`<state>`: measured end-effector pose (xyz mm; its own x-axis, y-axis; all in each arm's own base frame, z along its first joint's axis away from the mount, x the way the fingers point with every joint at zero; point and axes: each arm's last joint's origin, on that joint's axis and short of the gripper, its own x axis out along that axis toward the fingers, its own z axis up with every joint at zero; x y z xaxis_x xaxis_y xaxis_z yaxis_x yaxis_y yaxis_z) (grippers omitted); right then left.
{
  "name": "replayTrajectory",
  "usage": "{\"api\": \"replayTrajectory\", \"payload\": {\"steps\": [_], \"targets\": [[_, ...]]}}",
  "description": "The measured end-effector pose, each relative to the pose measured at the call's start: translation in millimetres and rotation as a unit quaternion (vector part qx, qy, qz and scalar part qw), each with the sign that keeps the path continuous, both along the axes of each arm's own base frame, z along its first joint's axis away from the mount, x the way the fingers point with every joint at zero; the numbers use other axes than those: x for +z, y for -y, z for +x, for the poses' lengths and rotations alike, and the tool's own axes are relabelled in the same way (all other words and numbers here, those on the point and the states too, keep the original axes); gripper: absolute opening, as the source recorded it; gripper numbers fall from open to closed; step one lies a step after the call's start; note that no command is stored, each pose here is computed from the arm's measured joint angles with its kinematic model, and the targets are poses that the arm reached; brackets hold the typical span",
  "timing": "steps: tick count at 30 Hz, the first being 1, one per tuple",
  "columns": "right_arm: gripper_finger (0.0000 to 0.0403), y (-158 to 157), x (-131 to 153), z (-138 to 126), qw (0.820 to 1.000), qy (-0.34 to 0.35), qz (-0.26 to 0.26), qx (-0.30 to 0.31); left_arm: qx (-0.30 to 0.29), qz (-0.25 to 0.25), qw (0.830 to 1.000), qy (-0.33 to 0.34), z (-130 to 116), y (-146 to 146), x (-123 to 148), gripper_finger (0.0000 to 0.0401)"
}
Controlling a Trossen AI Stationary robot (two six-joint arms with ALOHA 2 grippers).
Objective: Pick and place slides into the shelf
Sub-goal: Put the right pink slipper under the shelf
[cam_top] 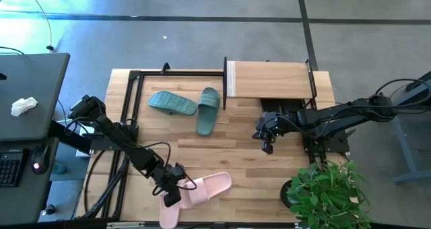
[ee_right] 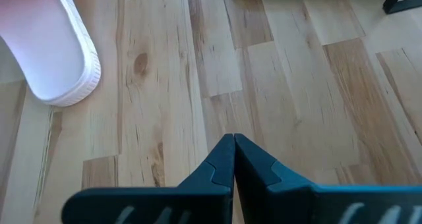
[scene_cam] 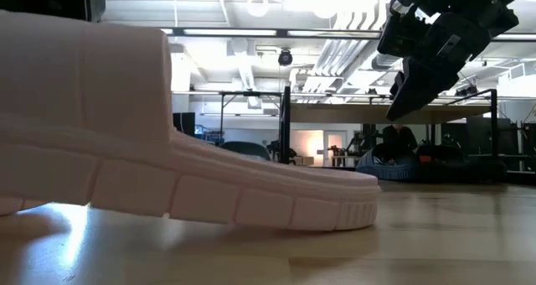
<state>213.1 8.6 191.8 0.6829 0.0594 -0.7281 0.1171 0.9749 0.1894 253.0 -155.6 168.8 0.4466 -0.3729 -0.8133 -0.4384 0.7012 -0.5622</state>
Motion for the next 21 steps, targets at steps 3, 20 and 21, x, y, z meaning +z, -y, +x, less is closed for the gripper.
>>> {"api": "replayTrajectory", "payload": {"steps": [3, 20, 21], "targets": [[0.0, 0.0, -0.1, 0.0, 1.0, 0.0, 0.0, 0.0, 0.004, 0.008, 1.0, 0.005, 0.5, -0.5, 0.1, 0.0203], [0.0, 0.8, 0.1, 0.3, 1.0, 0.004, -0.015, -0.002, -0.021, 0.075, 0.996, 0.053, 2.8, -2.7, 0.8, 0.0009], [0.0, 0.7, 0.5, 0.7, 1.0, 0.007, -0.022, 0.005, -0.022, 0.084, 0.994, 0.062, 3.5, -2.9, 1.4, 0.0005]]}}
